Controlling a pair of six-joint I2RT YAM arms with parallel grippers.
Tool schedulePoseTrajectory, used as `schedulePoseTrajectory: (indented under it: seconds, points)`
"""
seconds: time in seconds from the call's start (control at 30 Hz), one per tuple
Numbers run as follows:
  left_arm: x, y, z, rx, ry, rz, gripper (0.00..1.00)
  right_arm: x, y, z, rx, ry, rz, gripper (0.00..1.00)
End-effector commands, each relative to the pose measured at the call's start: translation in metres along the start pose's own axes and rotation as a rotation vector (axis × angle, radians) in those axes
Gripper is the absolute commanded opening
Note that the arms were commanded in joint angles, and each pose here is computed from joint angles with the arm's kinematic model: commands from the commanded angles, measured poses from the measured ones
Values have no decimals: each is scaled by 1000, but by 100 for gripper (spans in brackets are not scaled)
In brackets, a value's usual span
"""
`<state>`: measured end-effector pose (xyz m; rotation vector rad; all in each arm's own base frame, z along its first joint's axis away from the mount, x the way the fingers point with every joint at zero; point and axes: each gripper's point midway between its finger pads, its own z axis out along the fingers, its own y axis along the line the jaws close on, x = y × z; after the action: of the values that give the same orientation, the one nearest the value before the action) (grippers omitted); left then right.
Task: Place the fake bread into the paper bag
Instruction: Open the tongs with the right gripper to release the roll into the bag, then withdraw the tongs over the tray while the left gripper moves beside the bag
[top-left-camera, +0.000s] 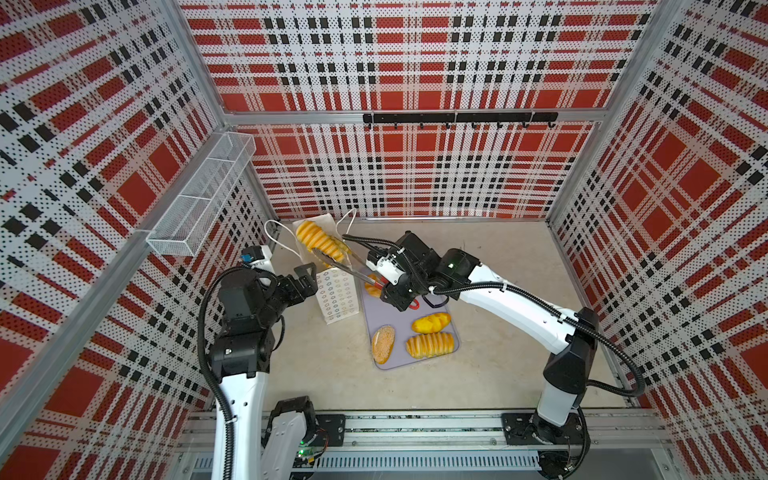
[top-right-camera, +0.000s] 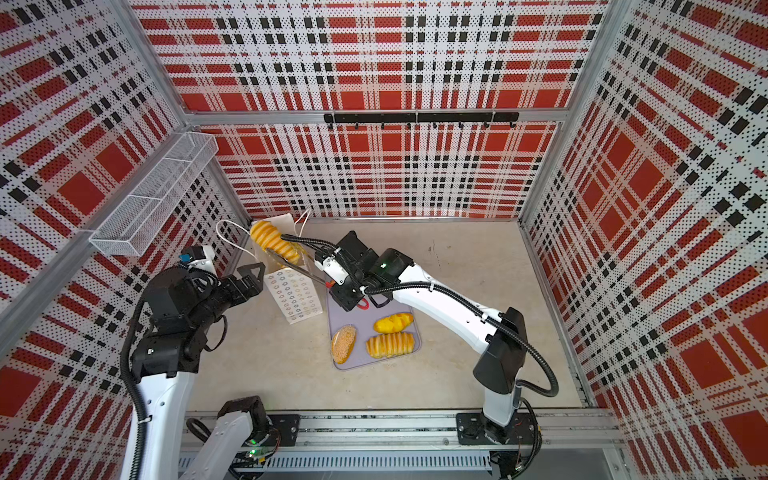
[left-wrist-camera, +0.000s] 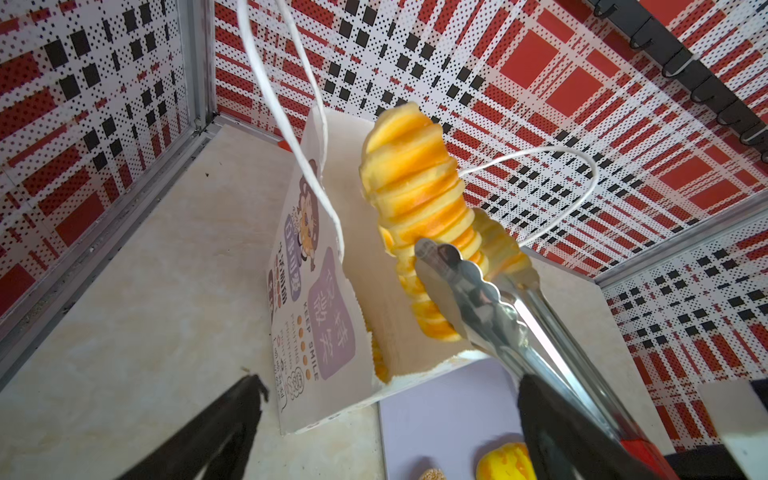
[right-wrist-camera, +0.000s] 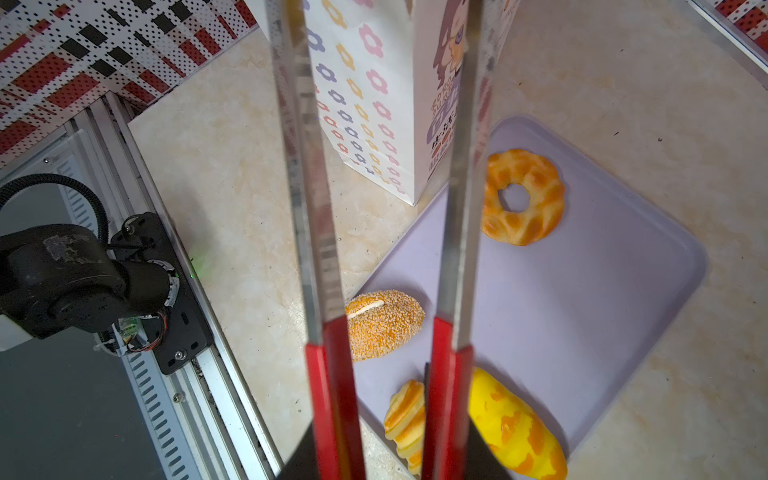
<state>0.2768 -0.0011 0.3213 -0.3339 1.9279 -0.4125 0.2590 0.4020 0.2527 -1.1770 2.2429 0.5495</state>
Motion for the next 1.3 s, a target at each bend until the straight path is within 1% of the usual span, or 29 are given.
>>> schedulePoseTrajectory:
  seconds: [0.0,0.5,0.6,0.73,0.83,0.93,0.97,1.1,1.27]
  points:
    - [-5,-2,-3,12,-21,9,98,-15,5,-20,-2,-80,-27,32]
    - [-1,-3,-3,22,-11,5,98,-16,8,-29,-12,-103,-23,32]
    - [-2,-2,-3,16,-10,16,98,-16,12,-38,-18,-121,-30,32]
    - [0,1,0,7,-3,23,98,-11,17,-60,-39,-168,3,31]
    - [1,-1,2,22,-2,24,98,-1,18,-80,-43,-217,34,31]
    - [3,-14,4,93,21,41,100,16,13,-97,-16,-233,72,31]
    - [4,-21,3,118,28,56,100,24,10,-99,-2,-222,85,31]
    - [7,-44,0,152,27,97,99,55,-9,-98,52,-169,146,32]
    - [30,-71,4,207,82,131,99,86,-39,-98,65,-154,296,32]
